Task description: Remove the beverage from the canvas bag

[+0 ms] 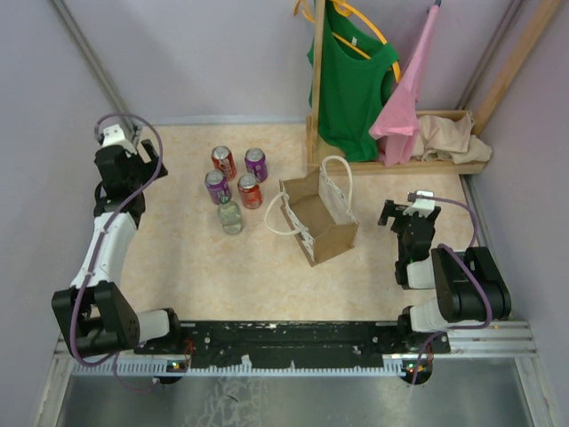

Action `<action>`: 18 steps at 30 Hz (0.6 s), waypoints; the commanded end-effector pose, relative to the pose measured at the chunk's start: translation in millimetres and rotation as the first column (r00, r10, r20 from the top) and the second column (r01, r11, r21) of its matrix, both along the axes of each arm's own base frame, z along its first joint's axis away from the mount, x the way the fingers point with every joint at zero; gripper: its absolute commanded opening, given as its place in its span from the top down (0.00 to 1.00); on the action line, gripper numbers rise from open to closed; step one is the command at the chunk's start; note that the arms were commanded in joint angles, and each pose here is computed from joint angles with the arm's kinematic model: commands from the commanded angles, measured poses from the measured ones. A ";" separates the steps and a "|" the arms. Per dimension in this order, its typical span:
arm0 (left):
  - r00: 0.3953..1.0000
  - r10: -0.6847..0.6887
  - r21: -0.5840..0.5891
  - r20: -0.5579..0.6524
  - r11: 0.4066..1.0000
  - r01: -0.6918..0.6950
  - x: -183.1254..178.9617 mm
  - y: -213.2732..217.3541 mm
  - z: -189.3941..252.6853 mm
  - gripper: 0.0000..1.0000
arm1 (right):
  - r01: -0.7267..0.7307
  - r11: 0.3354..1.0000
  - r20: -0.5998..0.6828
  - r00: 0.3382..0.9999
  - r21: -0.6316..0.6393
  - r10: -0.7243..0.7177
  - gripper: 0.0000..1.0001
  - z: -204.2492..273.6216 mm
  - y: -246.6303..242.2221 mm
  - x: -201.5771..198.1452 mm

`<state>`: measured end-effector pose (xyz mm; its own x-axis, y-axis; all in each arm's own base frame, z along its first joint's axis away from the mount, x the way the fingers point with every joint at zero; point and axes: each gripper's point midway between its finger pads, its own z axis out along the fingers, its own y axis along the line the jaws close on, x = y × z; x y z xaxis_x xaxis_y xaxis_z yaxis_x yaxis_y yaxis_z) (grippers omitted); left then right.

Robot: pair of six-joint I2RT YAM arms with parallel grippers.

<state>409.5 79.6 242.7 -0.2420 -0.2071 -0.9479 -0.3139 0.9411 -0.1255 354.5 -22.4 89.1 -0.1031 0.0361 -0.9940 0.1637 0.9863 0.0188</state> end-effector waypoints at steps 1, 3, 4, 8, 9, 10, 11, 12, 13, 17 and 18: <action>0.999 -0.032 -0.059 0.013 0.998 0.033 -4.2 -12.1 -6.7 0.00 | 0.003 1.000 0.065 0.998 0.010 -0.004 0.01 18.1 -0.3 8.3; 0.999 -0.039 -0.084 0.005 0.996 0.039 -5.0 -15.6 -12.8 0.00 | 0.003 1.000 0.065 0.998 0.009 -0.004 0.01 18.1 -0.3 8.3; 0.999 -0.040 -0.094 0.000 0.995 0.040 -5.1 -17.0 -15.8 0.00 | 0.003 1.000 0.064 0.998 0.009 -0.003 0.01 18.0 -0.2 8.3; 1.000 -0.021 -0.102 -0.008 0.995 0.020 -4.9 -14.5 -17.1 0.00 | 0.002 1.000 0.065 0.998 0.009 -0.002 0.01 18.1 -0.1 8.3; 1.000 -0.027 -0.096 -0.011 0.995 0.026 -5.3 -15.1 -16.7 0.00 | 0.003 1.000 0.064 0.998 0.009 -0.003 0.01 17.7 -0.2 8.1; 0.999 -0.034 -0.092 -0.009 0.995 0.033 -6.0 -16.0 -15.9 0.00 | 0.002 1.000 0.065 0.998 0.010 -0.003 0.01 18.0 -0.1 8.3; 0.999 -0.040 -0.090 0.000 0.995 0.040 -6.3 -16.9 -14.2 0.00 | 0.003 1.000 0.066 0.998 0.009 -0.004 0.01 18.3 -0.3 8.3; 0.999 -0.043 -0.087 0.009 0.995 0.044 -6.6 -17.2 -13.6 0.00 | 0.004 1.000 0.065 0.998 0.009 -0.005 0.01 18.1 -0.7 8.3; 0.999 -0.047 -0.085 0.017 0.995 0.048 -7.2 -17.9 -13.7 0.00 | 0.003 1.000 0.064 0.998 0.009 -0.003 0.01 17.8 -0.2 8.1; 0.998 -0.035 -0.087 0.042 0.995 0.039 -10.4 -17.2 -15.3 0.00 | 0.003 1.000 0.065 0.998 0.010 -0.004 0.01 18.1 -0.4 8.3; 0.999 -0.028 -0.088 0.046 0.996 0.032 -10.7 -16.2 -15.8 0.00 | 0.002 1.000 0.065 0.998 0.010 -0.003 0.01 18.0 -0.2 8.3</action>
<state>398.9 65.7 214.9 -0.2692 -0.2793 -0.9217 -0.2923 0.9356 -0.1982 354.5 -22.4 89.1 -0.1031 0.0361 -0.9940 0.1637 0.9863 0.0188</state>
